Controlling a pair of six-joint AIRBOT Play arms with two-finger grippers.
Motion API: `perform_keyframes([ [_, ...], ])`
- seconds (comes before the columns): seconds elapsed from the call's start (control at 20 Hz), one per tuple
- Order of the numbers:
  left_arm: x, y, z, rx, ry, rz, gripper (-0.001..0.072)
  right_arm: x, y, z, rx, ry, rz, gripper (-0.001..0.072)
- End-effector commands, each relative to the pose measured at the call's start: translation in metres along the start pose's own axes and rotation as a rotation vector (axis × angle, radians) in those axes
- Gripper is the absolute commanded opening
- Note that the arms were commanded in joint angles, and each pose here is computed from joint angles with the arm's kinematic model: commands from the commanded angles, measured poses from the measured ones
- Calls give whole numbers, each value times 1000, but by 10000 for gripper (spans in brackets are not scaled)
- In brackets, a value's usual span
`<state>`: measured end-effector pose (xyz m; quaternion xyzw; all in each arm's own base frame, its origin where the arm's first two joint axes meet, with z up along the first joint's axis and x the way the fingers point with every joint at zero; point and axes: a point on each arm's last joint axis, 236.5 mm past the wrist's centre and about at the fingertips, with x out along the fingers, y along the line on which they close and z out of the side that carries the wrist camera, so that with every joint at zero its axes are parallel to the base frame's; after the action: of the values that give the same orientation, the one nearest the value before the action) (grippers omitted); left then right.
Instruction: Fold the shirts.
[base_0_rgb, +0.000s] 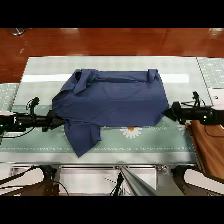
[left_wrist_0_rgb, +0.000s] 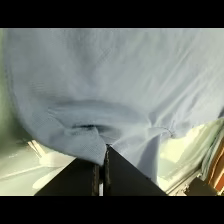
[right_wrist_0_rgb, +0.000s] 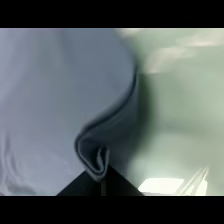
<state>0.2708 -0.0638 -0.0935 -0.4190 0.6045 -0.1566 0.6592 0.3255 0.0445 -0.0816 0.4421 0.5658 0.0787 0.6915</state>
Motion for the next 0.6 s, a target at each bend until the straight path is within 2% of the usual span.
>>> perform_keyframes([
  [0.0, -16, -36, 22, 76, -69, -86, 24, -14, 64, 17, -191, 12, 23, 21],
  [0.1, -57, -96, 68, 185, -222, -171, 24, -61, 134, 56, -337, -110, 61, 21],
  [0.2, -135, -197, 108, 368, -462, -312, 24, -130, 218, 81, -495, -269, 126, 21],
  [0.3, -224, -293, 110, 589, -707, -378, 24, -213, 300, 75, -688, -449, 181, 21],
  [0.4, -293, -359, 77, 825, -894, -304, 23, -295, 356, 41, -847, -643, 173, 22],
  [0.45, -322, -378, 56, 915, -989, -199, 23, -326, 369, 21, -901, -723, 149, 22],
  [0.55, -375, -393, 16, 976, -1187, 8, 23, -374, 380, -30, -981, -854, 110, 22],
])
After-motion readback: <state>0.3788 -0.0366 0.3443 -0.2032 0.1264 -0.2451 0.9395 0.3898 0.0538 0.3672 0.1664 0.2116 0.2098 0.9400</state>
